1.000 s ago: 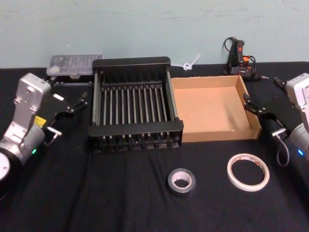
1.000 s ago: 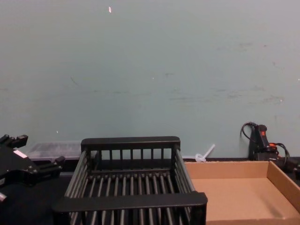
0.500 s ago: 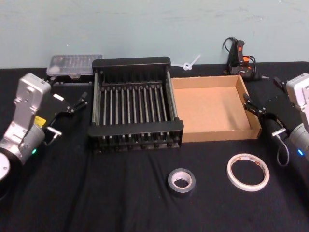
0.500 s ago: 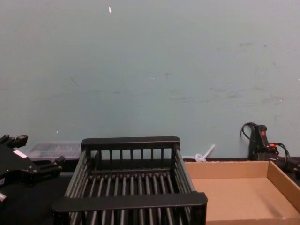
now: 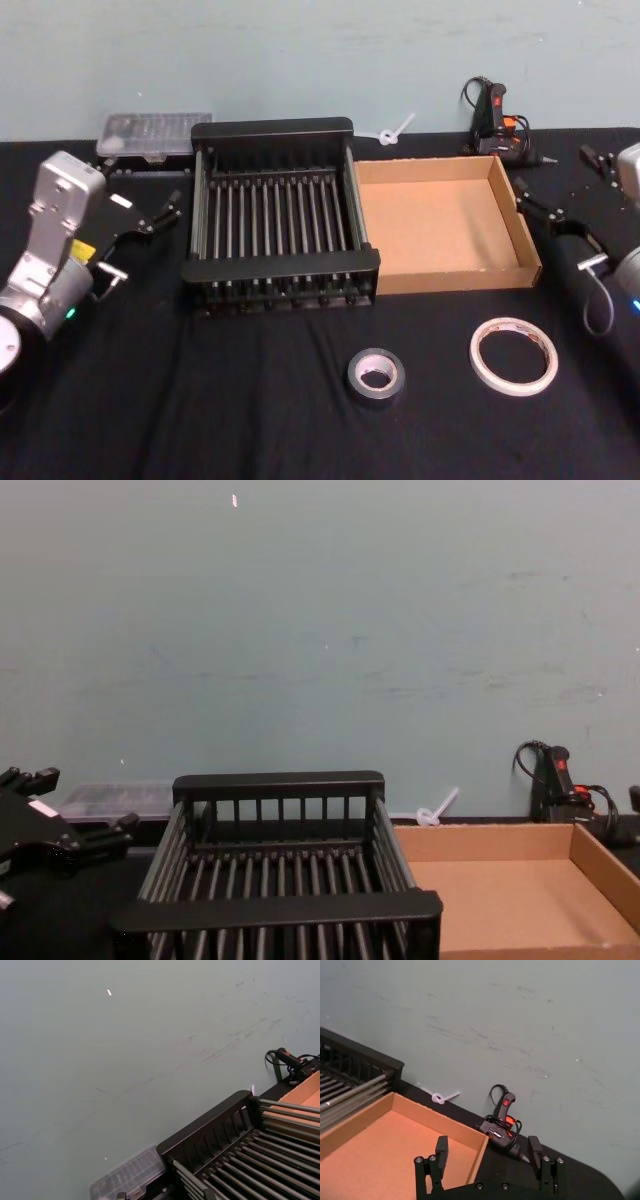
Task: Pick up the white tape and place it into the black box , Pick up the silver tape and place it into the brown box.
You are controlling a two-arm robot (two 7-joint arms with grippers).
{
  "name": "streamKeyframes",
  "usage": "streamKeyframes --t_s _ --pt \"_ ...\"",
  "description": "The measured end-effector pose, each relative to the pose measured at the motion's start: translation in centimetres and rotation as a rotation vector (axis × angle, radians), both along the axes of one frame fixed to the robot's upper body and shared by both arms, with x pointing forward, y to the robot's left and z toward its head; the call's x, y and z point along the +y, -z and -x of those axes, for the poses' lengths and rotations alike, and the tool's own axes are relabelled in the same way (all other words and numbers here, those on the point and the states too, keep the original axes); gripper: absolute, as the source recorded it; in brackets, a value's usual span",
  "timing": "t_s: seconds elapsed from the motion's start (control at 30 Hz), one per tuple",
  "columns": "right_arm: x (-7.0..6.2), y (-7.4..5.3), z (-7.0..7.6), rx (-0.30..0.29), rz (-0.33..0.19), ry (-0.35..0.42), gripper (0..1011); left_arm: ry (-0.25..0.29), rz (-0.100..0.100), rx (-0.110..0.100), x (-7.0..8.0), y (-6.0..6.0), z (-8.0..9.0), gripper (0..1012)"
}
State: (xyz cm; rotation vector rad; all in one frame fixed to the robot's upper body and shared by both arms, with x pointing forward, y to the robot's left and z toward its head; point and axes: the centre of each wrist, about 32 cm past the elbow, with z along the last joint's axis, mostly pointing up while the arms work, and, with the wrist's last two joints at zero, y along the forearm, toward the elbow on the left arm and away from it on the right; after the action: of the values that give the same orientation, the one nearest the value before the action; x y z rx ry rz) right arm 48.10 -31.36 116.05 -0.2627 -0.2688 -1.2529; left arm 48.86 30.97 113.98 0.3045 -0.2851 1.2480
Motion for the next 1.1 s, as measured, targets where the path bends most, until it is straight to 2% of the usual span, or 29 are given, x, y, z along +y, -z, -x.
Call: streamKeyframes --t_s 0.2,0.23,0.3,0.53,0.8,1.1 --pt "-0.3 -1.9 1.0 0.064 -0.065 -0.011 1002 0.0 0.0 0.0 0.0 0.0 0.0 1001" --pt "-0.3 -1.9 1.0 0.064 -0.065 -0.011 1003 0.0 0.0 0.0 0.0 0.0 0.0 1001" --pt "-0.6 -2.9 1.5 0.098 -0.086 -0.02 1002 0.0 0.0 0.0 0.0 0.0 0.0 1001" --pt "-1.4 -4.5 3.0 0.175 -0.098 -0.047 1002 0.0 0.0 0.0 0.0 0.0 0.0 1001" --pt "-2.0 -5.0 4.7 0.251 -0.083 -0.083 1002 0.0 0.0 0.0 0.0 0.0 0.0 1001" --pt "-2.3 -4.6 6.5 0.346 -0.06 -0.127 1002 0.0 0.0 0.0 0.0 0.0 0.0 1001"
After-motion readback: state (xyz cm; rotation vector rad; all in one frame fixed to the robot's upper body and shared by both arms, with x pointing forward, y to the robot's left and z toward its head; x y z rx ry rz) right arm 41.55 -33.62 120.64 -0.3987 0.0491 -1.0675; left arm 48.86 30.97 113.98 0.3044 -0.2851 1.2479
